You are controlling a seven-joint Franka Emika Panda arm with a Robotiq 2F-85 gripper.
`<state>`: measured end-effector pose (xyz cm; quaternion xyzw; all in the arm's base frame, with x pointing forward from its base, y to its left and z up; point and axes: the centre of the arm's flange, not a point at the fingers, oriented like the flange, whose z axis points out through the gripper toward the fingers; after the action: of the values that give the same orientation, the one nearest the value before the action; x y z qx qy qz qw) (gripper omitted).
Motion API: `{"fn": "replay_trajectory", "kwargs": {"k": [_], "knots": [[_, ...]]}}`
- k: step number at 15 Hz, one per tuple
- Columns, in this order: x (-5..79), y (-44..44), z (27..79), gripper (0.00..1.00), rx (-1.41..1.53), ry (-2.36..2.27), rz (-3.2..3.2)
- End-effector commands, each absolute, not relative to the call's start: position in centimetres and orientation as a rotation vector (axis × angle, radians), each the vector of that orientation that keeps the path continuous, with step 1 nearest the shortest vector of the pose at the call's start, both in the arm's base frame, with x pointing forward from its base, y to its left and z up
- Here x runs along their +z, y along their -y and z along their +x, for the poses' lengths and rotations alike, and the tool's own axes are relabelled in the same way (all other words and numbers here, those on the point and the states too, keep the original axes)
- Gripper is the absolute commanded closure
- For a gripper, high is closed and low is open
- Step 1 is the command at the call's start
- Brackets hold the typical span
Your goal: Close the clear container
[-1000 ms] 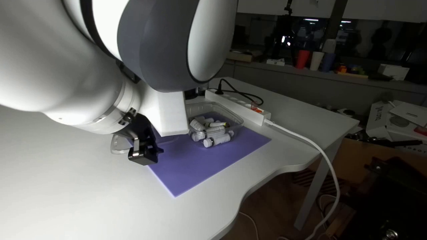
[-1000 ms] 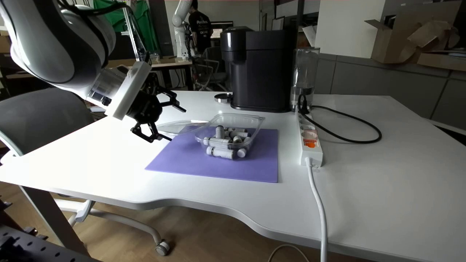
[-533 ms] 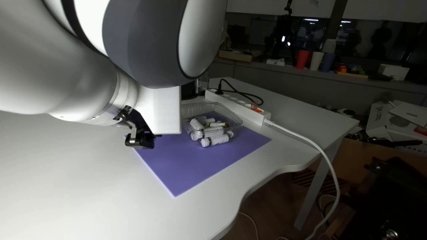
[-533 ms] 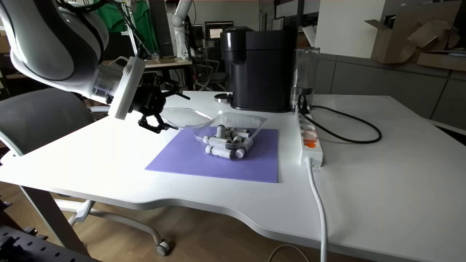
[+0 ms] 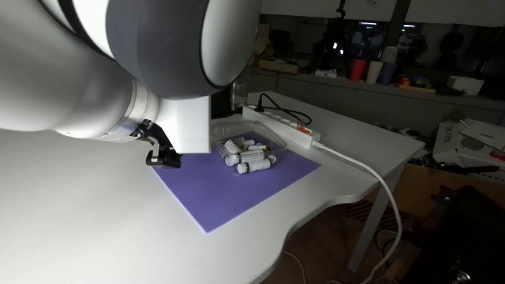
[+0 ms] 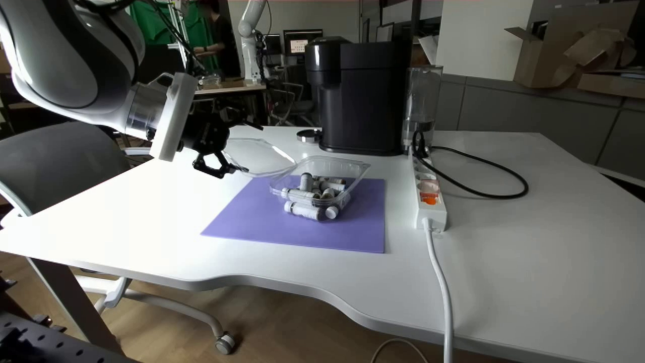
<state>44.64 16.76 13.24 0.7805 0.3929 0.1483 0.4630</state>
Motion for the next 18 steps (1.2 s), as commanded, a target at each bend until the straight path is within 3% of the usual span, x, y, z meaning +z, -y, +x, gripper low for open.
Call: {"fn": "replay_trajectory", "kwargs": {"k": [1, 18], "knots": [[13.2, -16.8, 44.6, 0.00, 0.364, -0.966, 1.919], [19.7, -15.2, 45.0, 0.00, 0.500, -0.566, 1.769]]}}
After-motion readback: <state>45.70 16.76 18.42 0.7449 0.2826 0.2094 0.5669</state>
